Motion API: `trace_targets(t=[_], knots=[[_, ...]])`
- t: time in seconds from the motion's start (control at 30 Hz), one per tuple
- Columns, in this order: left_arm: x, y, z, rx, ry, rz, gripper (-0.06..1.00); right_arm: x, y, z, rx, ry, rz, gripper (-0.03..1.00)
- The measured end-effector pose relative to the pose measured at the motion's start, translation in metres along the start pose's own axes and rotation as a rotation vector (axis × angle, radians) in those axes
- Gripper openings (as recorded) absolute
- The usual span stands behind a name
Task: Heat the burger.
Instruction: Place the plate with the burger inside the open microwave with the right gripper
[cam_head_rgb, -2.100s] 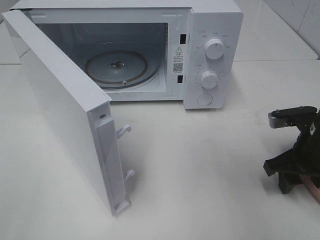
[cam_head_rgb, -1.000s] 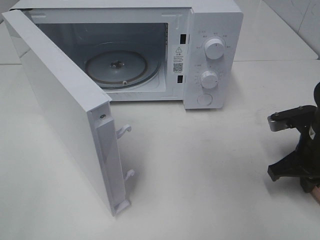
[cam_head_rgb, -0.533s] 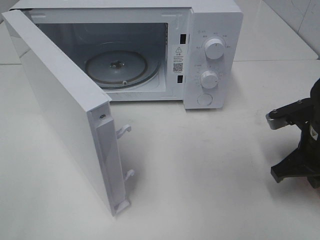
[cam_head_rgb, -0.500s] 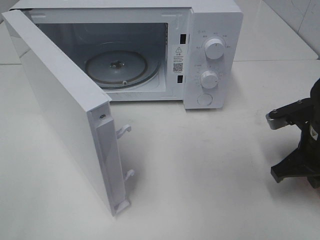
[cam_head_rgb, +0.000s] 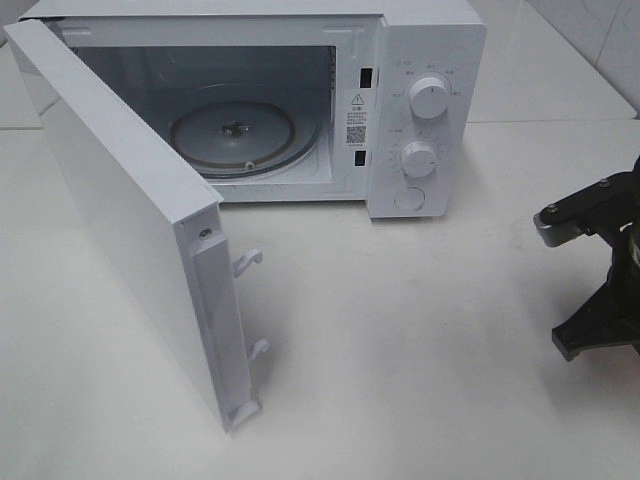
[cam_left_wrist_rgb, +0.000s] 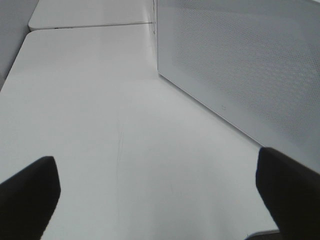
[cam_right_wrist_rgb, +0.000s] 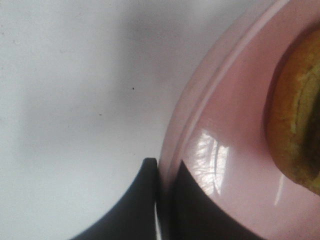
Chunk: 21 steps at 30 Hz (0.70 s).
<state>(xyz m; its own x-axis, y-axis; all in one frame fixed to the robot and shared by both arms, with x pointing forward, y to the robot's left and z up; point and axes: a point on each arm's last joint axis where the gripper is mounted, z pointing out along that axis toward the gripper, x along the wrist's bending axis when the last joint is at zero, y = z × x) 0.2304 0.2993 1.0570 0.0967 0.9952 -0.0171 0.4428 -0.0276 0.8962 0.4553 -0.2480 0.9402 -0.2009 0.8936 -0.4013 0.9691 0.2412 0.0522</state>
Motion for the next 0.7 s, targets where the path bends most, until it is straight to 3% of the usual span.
trace_targets(t=[0.7], knots=[[0.0, 0.0, 0.0, 0.0, 0.0, 0.0, 0.99, 0.027, -0.018, -0.038, -0.077, 0.012, -0.168, 0.03]])
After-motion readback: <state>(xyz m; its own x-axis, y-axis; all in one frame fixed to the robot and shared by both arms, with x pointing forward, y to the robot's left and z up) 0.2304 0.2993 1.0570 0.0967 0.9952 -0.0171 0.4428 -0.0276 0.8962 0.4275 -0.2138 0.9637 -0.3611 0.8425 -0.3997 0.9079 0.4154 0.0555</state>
